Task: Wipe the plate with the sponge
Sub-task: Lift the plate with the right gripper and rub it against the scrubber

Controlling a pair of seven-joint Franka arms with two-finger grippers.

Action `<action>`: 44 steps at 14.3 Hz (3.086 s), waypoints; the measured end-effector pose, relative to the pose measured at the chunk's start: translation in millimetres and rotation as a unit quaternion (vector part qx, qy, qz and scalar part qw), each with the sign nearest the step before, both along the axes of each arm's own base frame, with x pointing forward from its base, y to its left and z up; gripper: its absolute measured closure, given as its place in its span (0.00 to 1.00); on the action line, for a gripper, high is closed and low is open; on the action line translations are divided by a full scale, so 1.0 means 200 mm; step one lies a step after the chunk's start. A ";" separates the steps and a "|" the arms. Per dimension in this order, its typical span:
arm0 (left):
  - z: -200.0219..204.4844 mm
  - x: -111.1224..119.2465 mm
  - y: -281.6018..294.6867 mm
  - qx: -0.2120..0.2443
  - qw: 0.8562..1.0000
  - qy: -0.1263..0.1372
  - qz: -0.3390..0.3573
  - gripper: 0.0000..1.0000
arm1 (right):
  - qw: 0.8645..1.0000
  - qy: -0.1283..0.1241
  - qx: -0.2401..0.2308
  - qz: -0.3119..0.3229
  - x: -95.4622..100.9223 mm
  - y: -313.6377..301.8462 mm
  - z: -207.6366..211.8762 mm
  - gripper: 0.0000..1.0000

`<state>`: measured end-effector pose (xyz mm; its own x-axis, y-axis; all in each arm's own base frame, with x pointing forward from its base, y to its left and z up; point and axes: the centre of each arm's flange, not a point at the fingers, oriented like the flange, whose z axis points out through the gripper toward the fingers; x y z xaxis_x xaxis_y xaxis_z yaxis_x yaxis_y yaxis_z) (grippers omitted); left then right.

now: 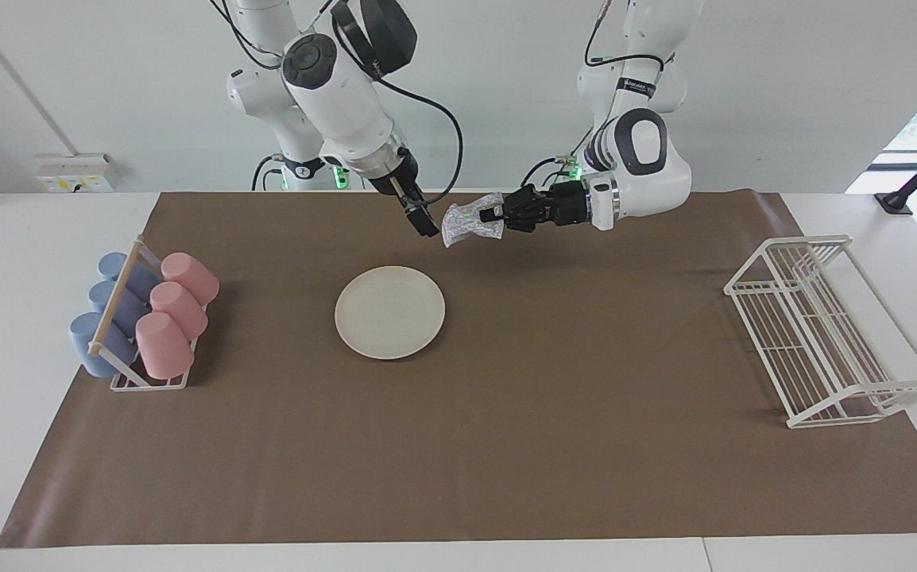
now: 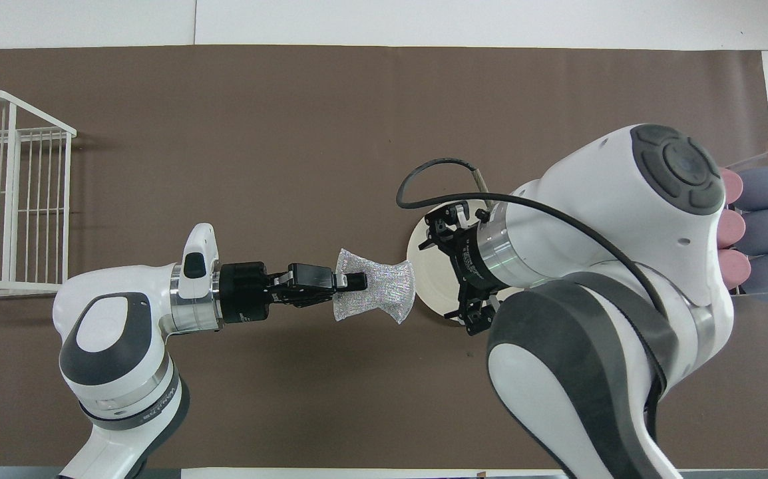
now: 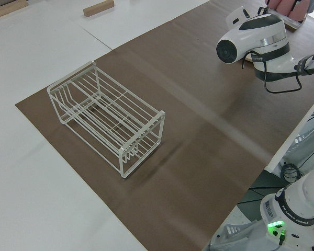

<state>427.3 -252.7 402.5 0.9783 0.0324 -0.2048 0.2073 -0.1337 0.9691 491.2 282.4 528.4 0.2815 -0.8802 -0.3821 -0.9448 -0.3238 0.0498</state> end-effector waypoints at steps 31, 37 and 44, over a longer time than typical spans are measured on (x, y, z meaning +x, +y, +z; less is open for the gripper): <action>0.00 0.00 0.01 0.001 1.000 0.000 0.002 0.94 | 0.996 -0.040 0.020 -0.082 -0.08 0.27 -0.11 0.89; 0.00 0.00 0.01 0.000 1.000 -0.001 0.002 0.37 | 0.996 -0.041 0.017 -0.080 -0.08 0.26 -0.15 0.91; 0.00 0.01 0.03 0.005 1.000 -0.001 0.010 0.00 | 0.995 -0.090 -0.041 -0.017 -0.01 -0.03 -0.61 0.91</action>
<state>429.7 -247.6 401.8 0.9778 0.0529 -0.2027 0.2082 -0.1385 0.9682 489.6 276.5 407.2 0.3088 -0.9163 -0.2551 -0.9510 -0.2939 -0.0957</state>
